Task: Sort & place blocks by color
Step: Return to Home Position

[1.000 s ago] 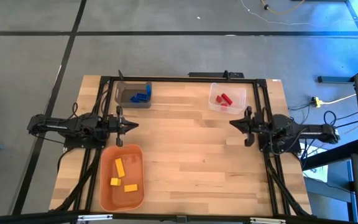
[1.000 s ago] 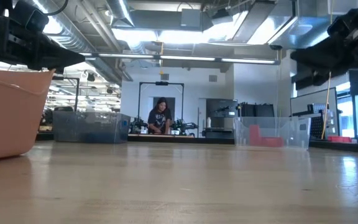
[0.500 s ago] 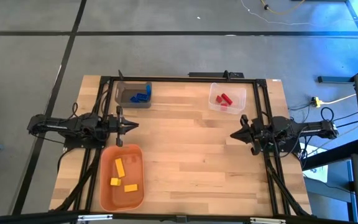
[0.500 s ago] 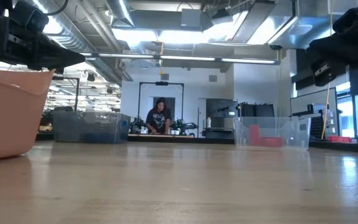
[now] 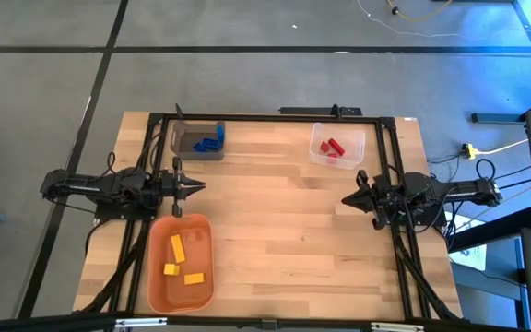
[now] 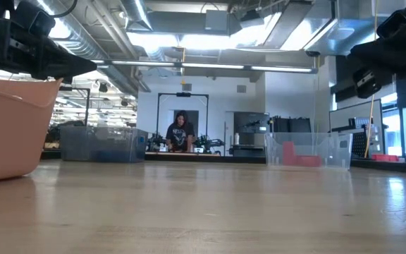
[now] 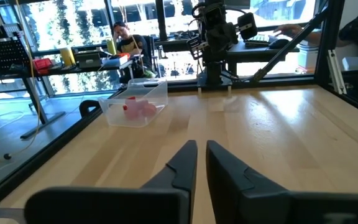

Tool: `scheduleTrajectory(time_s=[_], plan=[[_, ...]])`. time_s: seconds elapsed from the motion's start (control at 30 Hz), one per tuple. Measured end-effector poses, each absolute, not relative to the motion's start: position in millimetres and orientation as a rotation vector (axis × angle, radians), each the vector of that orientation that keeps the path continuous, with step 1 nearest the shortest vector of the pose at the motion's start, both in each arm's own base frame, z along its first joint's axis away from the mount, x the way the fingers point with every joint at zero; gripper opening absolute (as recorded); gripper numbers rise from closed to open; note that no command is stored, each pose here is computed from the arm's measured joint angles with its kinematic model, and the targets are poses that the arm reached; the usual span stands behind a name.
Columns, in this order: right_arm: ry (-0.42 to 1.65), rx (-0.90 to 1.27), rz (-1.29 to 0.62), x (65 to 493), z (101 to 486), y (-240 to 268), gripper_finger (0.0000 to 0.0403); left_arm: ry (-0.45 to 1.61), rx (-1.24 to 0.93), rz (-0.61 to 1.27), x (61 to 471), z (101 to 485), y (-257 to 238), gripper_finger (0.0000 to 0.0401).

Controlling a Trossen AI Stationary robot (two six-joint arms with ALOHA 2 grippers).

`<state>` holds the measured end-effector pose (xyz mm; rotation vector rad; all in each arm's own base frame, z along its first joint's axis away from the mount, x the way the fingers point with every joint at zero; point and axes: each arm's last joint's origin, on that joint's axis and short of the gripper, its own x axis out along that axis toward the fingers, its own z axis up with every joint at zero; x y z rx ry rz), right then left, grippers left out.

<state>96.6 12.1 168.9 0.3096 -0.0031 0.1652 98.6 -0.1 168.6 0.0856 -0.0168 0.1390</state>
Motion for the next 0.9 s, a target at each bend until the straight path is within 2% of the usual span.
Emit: scheduleTrajectory(time_s=[0.9], plan=[[-0.004, 0.308, 0.165, 96.6, 169.0, 12.0, 0.0019, -0.018, 0.086, 0.139, 98.6, 168.6, -0.1, 0.0014]])
